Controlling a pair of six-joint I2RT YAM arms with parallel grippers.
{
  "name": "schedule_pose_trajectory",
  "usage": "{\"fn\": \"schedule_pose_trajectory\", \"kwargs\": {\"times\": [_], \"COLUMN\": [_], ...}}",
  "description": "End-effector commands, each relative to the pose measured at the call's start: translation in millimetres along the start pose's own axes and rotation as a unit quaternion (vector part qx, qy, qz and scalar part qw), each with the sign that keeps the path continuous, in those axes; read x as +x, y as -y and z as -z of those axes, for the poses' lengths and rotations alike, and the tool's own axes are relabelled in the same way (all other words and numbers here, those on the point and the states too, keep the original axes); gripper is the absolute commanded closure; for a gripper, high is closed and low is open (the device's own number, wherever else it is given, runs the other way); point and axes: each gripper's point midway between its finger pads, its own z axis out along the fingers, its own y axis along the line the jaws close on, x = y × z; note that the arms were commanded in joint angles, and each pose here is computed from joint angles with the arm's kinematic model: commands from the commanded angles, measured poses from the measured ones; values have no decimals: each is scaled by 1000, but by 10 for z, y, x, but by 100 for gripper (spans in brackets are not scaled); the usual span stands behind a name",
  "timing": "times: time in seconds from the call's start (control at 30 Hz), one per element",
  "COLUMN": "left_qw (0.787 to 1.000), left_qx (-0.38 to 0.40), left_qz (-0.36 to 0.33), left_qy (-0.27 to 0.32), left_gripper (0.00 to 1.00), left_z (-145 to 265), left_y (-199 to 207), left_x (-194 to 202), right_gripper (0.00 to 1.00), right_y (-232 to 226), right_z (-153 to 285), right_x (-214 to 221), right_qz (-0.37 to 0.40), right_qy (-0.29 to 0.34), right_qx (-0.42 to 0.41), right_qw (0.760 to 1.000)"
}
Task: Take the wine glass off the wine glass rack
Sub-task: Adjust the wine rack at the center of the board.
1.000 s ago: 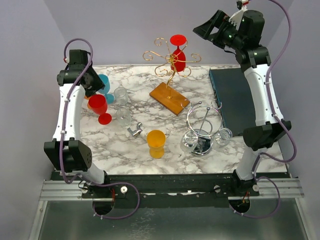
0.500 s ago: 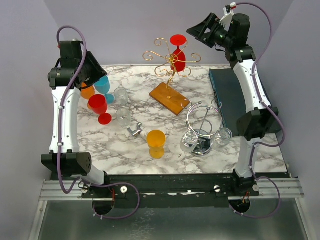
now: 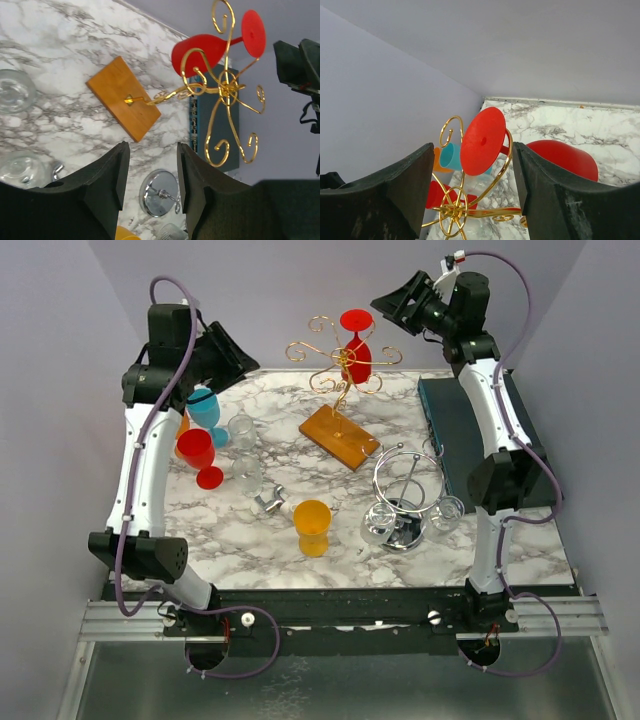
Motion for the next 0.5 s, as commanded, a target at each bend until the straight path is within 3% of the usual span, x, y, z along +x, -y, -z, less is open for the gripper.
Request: {"fn": "schedule_pose_trajectory", "kwargs": {"times": [0.0, 0.47], "left_qw": [997, 992], "left_qx": [71, 99], "left_qz": [18, 54], "left_qy": [-29, -55], "left_gripper": [52, 54], "left_z": [-261, -910], "left_y": [421, 638], "left_x": [129, 253], "right_gripper": [32, 34], "right_y": [-58, -47], "right_z": [3, 152], "right_x": [-43, 61], "right_qz": [5, 8], "right_qy": [2, -11], "right_qx": [-18, 3], "right_qw": [1000, 1000]}}
